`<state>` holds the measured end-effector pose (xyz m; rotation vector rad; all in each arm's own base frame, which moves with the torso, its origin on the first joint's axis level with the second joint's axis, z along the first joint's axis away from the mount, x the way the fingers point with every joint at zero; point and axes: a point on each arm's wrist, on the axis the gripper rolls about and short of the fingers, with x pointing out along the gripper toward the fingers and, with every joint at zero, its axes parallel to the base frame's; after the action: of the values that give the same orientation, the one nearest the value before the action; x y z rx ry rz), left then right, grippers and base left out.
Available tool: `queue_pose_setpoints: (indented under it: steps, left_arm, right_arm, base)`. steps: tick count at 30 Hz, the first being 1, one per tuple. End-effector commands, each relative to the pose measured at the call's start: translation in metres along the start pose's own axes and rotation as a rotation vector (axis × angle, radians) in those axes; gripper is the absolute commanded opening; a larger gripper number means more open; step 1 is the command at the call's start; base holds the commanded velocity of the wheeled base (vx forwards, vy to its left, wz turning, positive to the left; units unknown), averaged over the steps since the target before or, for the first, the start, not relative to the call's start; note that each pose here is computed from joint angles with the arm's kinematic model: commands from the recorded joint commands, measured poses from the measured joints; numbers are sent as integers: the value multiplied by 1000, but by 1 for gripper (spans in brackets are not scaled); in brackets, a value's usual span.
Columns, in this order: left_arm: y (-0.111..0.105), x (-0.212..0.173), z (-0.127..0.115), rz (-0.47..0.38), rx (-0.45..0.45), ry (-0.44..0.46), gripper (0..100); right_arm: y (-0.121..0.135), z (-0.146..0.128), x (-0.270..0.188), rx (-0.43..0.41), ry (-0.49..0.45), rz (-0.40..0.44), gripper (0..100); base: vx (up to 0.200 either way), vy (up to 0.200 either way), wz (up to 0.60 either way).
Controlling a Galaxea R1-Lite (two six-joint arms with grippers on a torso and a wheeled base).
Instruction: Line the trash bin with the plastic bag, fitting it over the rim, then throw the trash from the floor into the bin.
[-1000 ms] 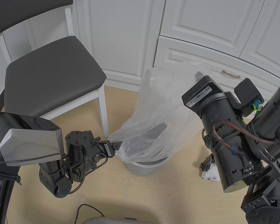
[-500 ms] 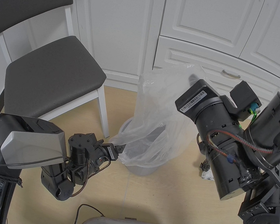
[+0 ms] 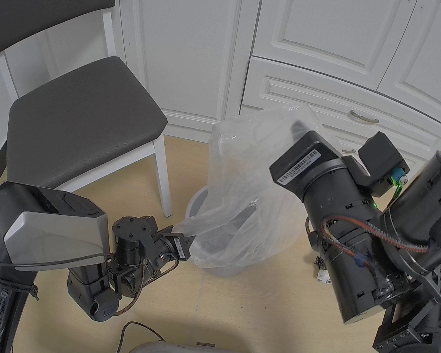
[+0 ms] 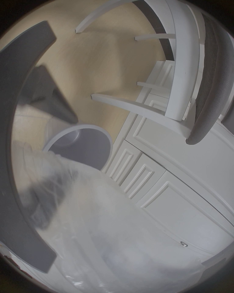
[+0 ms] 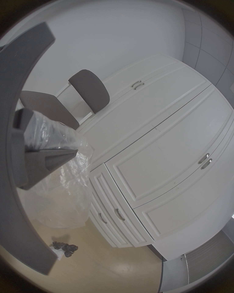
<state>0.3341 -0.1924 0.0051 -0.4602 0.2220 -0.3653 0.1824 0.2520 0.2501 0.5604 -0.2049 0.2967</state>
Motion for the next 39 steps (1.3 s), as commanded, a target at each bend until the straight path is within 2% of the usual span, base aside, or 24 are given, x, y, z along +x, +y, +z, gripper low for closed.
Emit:
queue_pose_setpoints:
  steps: [1,6,9,14,21,27,30,33,37,39]
  left_arm:
    - [-2,-2,1,-3,0,1,0]
    - [-2,-5,4,-3,2,1,0]
    - [-10,-12,9,-19,11,-6,0]
    - [-21,-20,15,-37,16,-14,0]
    - [-38,-38,51,-82,2,-96,0]
    - [-53,-66,87,-132,-5,-175,0]
    - [-57,-80,102,-143,43,-216,0]
    - [-56,-86,106,-133,117,-229,0]
    - [-50,-94,102,-96,262,-209,0]
    - [-48,-97,101,-87,306,-203,0]
  right_arm:
    - [-2,0,2,-5,-2,-8,0]
    - [-6,-1,5,-17,-4,-23,0]
    - [-24,4,19,-49,-30,-76,0]
    - [-47,-1,20,-157,26,-146,0]
    - [-75,1,17,-269,75,-174,0]
    - [-96,-3,12,-399,113,-225,0]
    - [-106,0,6,-467,128,-246,0]
    - [-112,0,3,-507,142,-262,0]
    - [-123,-4,-2,-582,171,-292,0]
    - [-126,-5,-4,-603,184,-296,0]
  base:
    - [0,0,0]
    - [0,0,0]
    - [0,0,0]
    - [0,0,0]
    - [0,0,0]
    - [0,0,0]
    - [0,0,0]
    - [0,0,0]
    - [0,0,0]
    - [0,0,0]
